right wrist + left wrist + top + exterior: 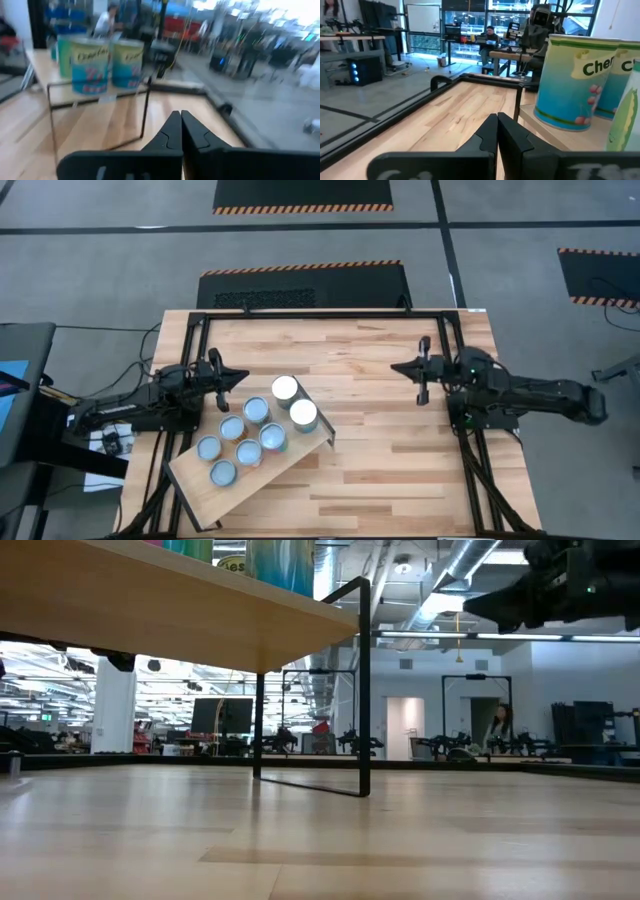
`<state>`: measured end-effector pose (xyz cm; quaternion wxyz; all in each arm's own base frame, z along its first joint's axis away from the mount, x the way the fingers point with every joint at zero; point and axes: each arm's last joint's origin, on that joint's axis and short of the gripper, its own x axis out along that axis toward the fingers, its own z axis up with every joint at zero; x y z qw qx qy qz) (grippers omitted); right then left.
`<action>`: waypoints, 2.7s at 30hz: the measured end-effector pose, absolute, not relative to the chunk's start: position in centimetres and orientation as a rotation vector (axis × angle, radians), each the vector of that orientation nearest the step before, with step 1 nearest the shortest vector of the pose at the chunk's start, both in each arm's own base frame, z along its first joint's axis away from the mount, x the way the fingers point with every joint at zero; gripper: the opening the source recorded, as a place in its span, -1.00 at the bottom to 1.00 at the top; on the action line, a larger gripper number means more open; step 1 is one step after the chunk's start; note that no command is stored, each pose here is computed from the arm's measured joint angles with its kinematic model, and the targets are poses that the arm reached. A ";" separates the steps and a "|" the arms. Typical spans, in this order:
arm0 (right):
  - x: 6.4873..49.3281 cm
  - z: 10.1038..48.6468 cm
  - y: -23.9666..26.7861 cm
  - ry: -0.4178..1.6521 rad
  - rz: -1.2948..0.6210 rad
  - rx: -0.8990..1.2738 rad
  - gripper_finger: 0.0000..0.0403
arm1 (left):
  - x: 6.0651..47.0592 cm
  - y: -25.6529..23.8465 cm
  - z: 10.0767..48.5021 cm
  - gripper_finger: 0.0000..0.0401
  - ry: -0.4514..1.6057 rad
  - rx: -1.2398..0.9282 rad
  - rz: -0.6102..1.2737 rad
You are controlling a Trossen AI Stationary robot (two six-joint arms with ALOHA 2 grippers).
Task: Pick and place cans onto a shelf
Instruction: Return to Home Position
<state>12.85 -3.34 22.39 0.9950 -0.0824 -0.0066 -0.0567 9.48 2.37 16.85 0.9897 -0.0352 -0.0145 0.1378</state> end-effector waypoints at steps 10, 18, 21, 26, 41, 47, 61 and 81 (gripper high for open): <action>11.6 19.5 -2.7 -0.102 -0.255 -0.113 -0.98 | 9.5 2.4 16.9 -1.00 -0.035 -0.097 0.276; 10.4 18.0 -1.6 -0.114 -0.196 -0.110 -0.98 | 9.5 2.4 16.9 -1.00 -0.036 -0.098 0.276; 9.8 17.6 -1.4 -0.089 -0.185 -0.104 -0.98 | 9.5 2.4 16.9 -1.00 -0.036 -0.095 0.276; 9.7 17.0 -1.5 -0.029 -0.181 -0.076 -0.97 | 9.5 2.4 16.8 -1.00 -0.027 -0.089 0.273; 9.9 16.3 -1.7 0.043 -0.172 -0.004 -0.85 | 9.7 2.4 16.6 -1.00 -0.005 -0.130 0.251; 10.2 16.0 -1.7 0.074 -0.170 0.104 -0.86 | 9.7 2.4 16.6 -1.00 -0.006 -0.138 0.250; 10.3 15.9 -1.6 0.084 -0.164 0.105 -0.87 | 9.7 2.4 16.6 -1.00 -0.006 -0.132 0.250; 10.3 15.9 -1.6 0.085 -0.163 0.104 -0.85 | 9.7 2.4 16.6 -1.00 -0.006 -0.129 0.248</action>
